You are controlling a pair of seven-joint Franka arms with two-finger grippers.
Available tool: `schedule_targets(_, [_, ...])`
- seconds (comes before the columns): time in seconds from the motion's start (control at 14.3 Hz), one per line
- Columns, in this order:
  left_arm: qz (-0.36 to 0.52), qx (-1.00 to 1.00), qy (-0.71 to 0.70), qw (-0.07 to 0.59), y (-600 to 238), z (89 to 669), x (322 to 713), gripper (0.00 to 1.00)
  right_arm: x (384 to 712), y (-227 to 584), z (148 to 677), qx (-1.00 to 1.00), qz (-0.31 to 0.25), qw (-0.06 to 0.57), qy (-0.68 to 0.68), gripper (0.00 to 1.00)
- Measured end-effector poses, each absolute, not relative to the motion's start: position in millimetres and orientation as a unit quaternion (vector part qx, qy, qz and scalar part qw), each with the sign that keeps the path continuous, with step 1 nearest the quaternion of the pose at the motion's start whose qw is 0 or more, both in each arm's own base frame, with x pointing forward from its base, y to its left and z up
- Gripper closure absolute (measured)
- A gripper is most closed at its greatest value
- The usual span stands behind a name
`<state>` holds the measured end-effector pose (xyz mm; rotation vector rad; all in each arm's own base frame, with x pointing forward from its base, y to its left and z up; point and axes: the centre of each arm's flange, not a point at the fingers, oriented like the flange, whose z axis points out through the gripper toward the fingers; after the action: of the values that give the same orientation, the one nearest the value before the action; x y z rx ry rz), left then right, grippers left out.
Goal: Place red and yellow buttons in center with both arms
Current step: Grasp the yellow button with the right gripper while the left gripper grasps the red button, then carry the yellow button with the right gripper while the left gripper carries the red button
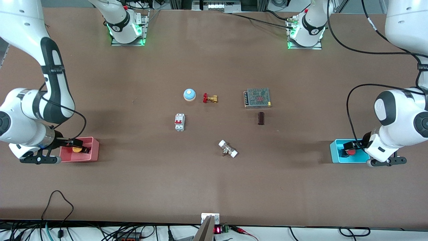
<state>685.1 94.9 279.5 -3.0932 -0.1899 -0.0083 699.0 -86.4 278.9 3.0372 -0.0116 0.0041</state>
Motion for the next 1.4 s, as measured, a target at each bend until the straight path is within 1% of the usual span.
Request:
schedule_targets(0.28, [-0.004,-0.998,-0.064,0.021,103.0,244.6,686.7,0.0,701.1,-88.3,265.2,0.999,0.0,0.054,-0.003,0.0])
schedule_targets(0.42, [0.001,-0.998,-0.063,0.021,101.9,236.7,685.9,0.0,700.3,-88.2,257.5,0.999,-0.005,0.054,-0.003,0.0])
schedule_targets(0.49, [0.002,-0.998,-0.063,0.02,101.4,234.9,685.6,0.0,700.1,-88.1,253.0,0.999,-0.007,0.054,-0.003,0.0])
schedule_targets(0.56, [0.004,-0.998,-0.063,0.02,101.3,233.3,685.4,0.04,700.3,-88.1,248.7,0.999,-0.007,0.054,-0.002,0.0])
schedule_targets(0.63, [0.005,-0.998,-0.063,0.02,101.3,231.7,685.2,0.04,700.7,-88.1,245.0,0.998,-0.006,0.054,-0.002,0.0])
schedule_targets(0.77, [0.006,-0.998,-0.063,0.02,101.3,229.6,684.8,0.22,701.0,-88.1,241.7,0.998,-0.006,0.055,-0.001,0.0])
schedule_targets(0.84, [0.007,-0.998,-0.063,0.02,101.2,229.4,684.8,0.35,701.1,-88.1,241.8,0.998,-0.005,0.055,-0.001,0.02])
schedule_targets(0.91, [0.007,-0.998,-0.063,0.02,101.2,229.4,684.8,0.45,701.3,-88.1,242.1,0.998,-0.005,0.055,-0.001,0.05])
schedule_targets(0.98, [0.007,-0.998,-0.063,0.02,101.2,229.4,684.8,0.52,701.4,-88.1,242.3,0.998,-0.005,0.055,-0.001,0.15])
schedule_targets(1.05, [0.007,-0.998,-0.063,0.02,101.2,229.4,684.8,0.52,701.4,-88.1,242.3,0.998,-0.005,0.055,-0.001,0.23])
schedule_targets(1.12, [0.007,-0.998,-0.063,0.02,101.2,229.5,684.9,0.55,701.4,-88.0,242.2,0.998,-0.005,0.055,-0.001,0.23])
schedule_targets(1.19, [0.006,-0.998,-0.063,0.02,101.3,230.1,685.2,0.56,701.4,-88.0,241.9,0.998,-0.005,0.055,-0.001,0.28])
schedule_targets(1.26, [0.004,-0.998,-0.063,0.02,101.5,232.3,686.4,0.58,701.3,-88.1,241.3,0.998,-0.005,0.055,-0.001,0.39])
schedule_targets(1.33, [0.002,-0.998,-0.063,0.021,102.0,237.7,688.6,0.58,701.3,-88.0,240.5,0.998,-0.005,0.055,-0.001,0.39])
schedule_targets(1.4, [0.0,-0.998,-0.063,0.021,102.7,246.2,690.8,0.58,701.5,-88.0,239.8,0.998,-0.005,0.055,0.001,0.41])
